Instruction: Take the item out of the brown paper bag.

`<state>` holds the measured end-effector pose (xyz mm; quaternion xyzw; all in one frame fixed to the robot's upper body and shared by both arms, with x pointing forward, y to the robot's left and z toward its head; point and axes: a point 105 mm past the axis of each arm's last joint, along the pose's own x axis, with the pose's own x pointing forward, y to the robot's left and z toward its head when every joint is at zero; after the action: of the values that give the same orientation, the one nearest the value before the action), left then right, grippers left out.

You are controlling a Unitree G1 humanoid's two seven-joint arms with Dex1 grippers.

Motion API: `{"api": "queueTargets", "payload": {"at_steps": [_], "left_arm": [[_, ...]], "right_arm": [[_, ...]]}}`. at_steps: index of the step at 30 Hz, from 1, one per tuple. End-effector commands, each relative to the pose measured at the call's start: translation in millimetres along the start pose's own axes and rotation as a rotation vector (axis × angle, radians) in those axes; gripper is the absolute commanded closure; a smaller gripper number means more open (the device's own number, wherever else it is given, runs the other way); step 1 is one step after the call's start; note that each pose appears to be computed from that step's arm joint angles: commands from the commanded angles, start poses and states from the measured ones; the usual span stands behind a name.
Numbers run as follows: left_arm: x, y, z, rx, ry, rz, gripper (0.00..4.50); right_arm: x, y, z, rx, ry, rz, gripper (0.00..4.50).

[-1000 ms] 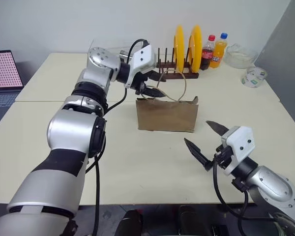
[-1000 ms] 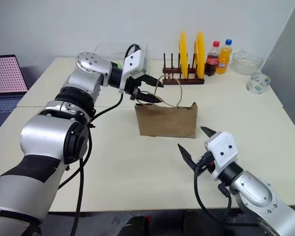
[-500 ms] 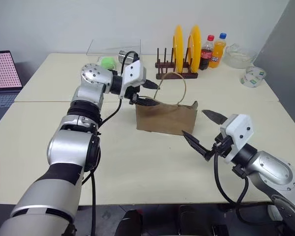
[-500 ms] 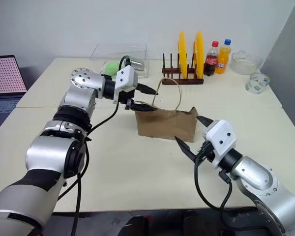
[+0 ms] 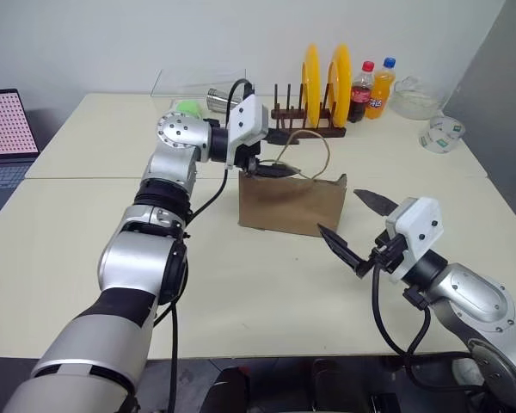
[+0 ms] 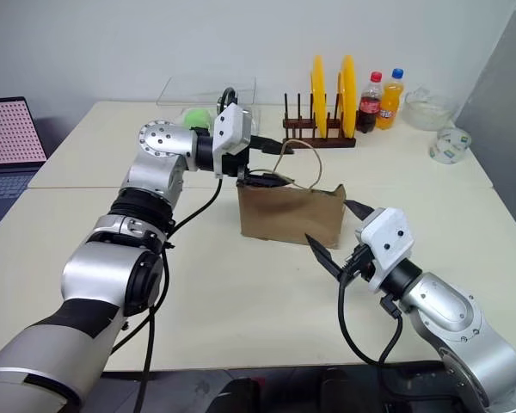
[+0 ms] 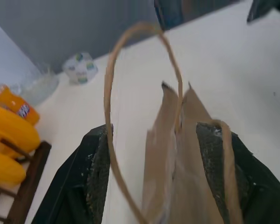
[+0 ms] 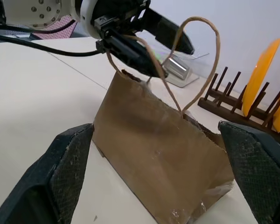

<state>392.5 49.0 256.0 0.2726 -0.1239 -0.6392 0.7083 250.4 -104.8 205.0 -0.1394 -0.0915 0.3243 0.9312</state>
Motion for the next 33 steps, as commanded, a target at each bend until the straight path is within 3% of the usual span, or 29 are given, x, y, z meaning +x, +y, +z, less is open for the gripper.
{"api": "queueTargets", "payload": {"at_steps": [1,5,8,12,19,25,33], "left_arm": [[0.5,7.6,24.1,0.043,-0.059,-0.002,1.57],[2.8,4.6,20.1,-0.019,-0.034,-0.043,1.57],[4.8,12.3,21.4,-0.196,-0.033,-0.024,1.57],[3.8,4.3,9.3,-0.247,0.084,-0.085,1.57],[11.6,23.9,17.1,-0.066,0.091,0.105,1.57],[8.4,19.7,22.7,0.131,0.031,0.148,1.57],[-5.5,12.1,8.8,0.016,0.115,0.059,1.57]], "right_arm": [[-2.1,-4.9,10.9,-0.034,-0.037,-0.026,0.0],[-2.7,-4.6,9.9,-0.023,-0.033,-0.022,0.0],[-3.7,-2.3,8.5,-0.008,-0.029,-0.012,0.0],[-4.4,2.5,7.0,0.01,-0.021,0.013,0.0],[-4.1,4.9,7.7,0.014,-0.022,0.02,0.0],[-2.6,7.6,12.0,0.008,-0.046,0.034,0.0],[-2.4,10.1,11.1,0.015,-0.044,0.048,0.0]]}}
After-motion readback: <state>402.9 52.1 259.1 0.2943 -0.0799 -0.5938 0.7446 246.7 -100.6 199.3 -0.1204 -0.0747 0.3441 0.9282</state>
